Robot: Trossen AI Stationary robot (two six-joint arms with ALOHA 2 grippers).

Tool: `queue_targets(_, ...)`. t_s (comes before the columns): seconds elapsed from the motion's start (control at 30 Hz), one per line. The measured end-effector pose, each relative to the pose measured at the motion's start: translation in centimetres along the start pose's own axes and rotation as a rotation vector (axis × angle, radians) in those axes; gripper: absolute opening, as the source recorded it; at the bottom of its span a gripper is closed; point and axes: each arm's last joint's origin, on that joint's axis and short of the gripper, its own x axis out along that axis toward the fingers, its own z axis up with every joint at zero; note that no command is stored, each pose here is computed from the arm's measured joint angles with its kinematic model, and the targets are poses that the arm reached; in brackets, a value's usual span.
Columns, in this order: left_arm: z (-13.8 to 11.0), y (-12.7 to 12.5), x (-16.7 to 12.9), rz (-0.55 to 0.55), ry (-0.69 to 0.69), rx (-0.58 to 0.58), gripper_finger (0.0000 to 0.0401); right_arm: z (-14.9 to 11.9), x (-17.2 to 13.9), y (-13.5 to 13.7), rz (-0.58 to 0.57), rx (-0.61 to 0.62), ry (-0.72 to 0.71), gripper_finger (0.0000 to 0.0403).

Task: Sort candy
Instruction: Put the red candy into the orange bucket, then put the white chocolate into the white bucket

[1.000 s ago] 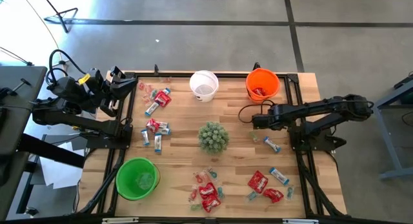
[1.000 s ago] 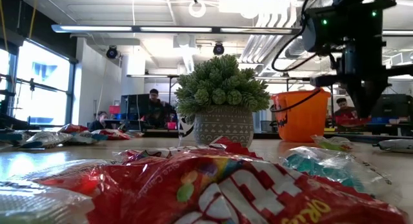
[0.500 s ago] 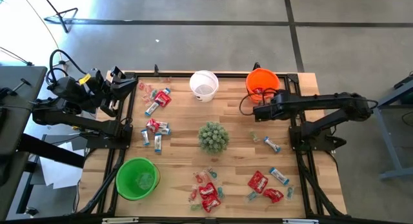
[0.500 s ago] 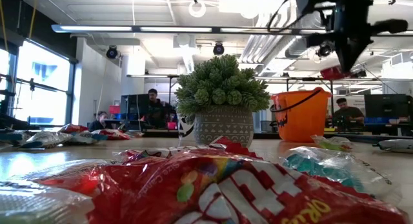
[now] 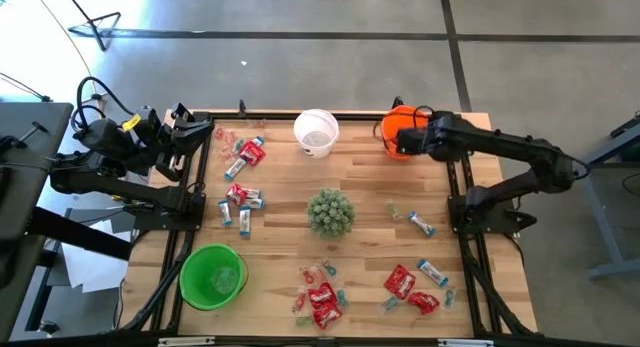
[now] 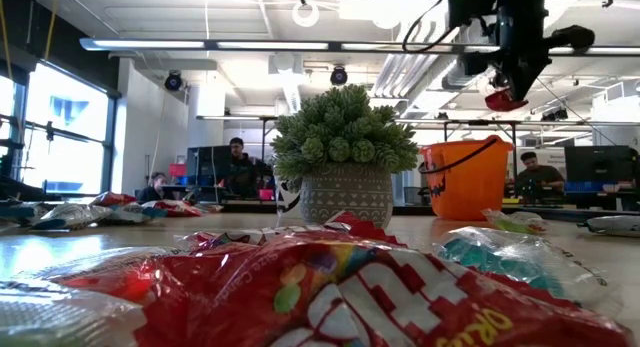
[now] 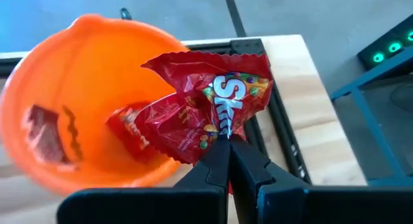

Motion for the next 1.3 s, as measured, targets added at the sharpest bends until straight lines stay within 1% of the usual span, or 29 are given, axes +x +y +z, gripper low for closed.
queue_targets(0.1, 0.0, 0.0, 0.0, 0.000, 0.000, 0.000, 0.0001, 1.2, 1.0, 0.4, 0.018, -0.008, -0.003, 0.0000)
queue_targets(0.33, 0.0, 0.0, 0.0, 0.001, 0.000, 0.000, 0.0001, 3.6, 2.5, 1.5, 0.132, -0.023, -0.001, 0.0000)
queue_targets(0.5, 0.0, 0.0, 0.0, 0.001, 0.001, 0.000, 0.0001, 4.4, 3.2, 1.6, 0.162, -0.049, 0.020, 0.0001)
queue_targets(0.6, 0.0, 0.0, 0.0, 0.001, 0.001, 0.000, 0.0001, 4.6, 3.3, 1.6, 0.181, -0.081, 0.044, 0.0008)
queue_targets(0.77, 0.0, 0.0, 0.0, 0.001, 0.001, 0.000, 0.0001, 4.6, 3.4, 1.7, 0.232, -0.156, 0.084, 0.0041)
queue_targets(0.87, 0.0, 0.0, 0.0, 0.001, 0.001, 0.000, 0.0001, 4.6, 3.4, 1.7, 0.241, -0.177, 0.091, 0.0068)
queue_targets(0.93, 0.0, 0.0, 0.0, 0.001, 0.002, 0.001, 0.0001, 4.5, 3.4, 1.8, 0.268, -0.181, 0.124, 0.0083)
queue_targets(1.03, -0.2, 0.0, 0.0, -0.002, 0.015, 0.003, 0.0001, 4.1, 3.2, 2.0, 0.353, -0.198, 0.229, 0.0098)
queue_targets(1.17, -0.5, 0.1, 0.0, 0.000, 0.049, -0.016, 0.0001, 2.9, 2.4, 2.3, 0.454, -0.288, 0.364, 0.0103)
queue_targets(1.23, -0.7, 0.1, 0.0, 0.005, 0.070, -0.023, 0.0001, 2.0, 1.8, 2.2, 0.455, -0.335, 0.420, 0.0103)
queue_targets(1.3, -0.8, 0.1, 0.0, 0.007, 0.082, -0.020, 0.0001, 1.0, 1.2, 1.9, 0.429, -0.375, 0.466, 0.0103)
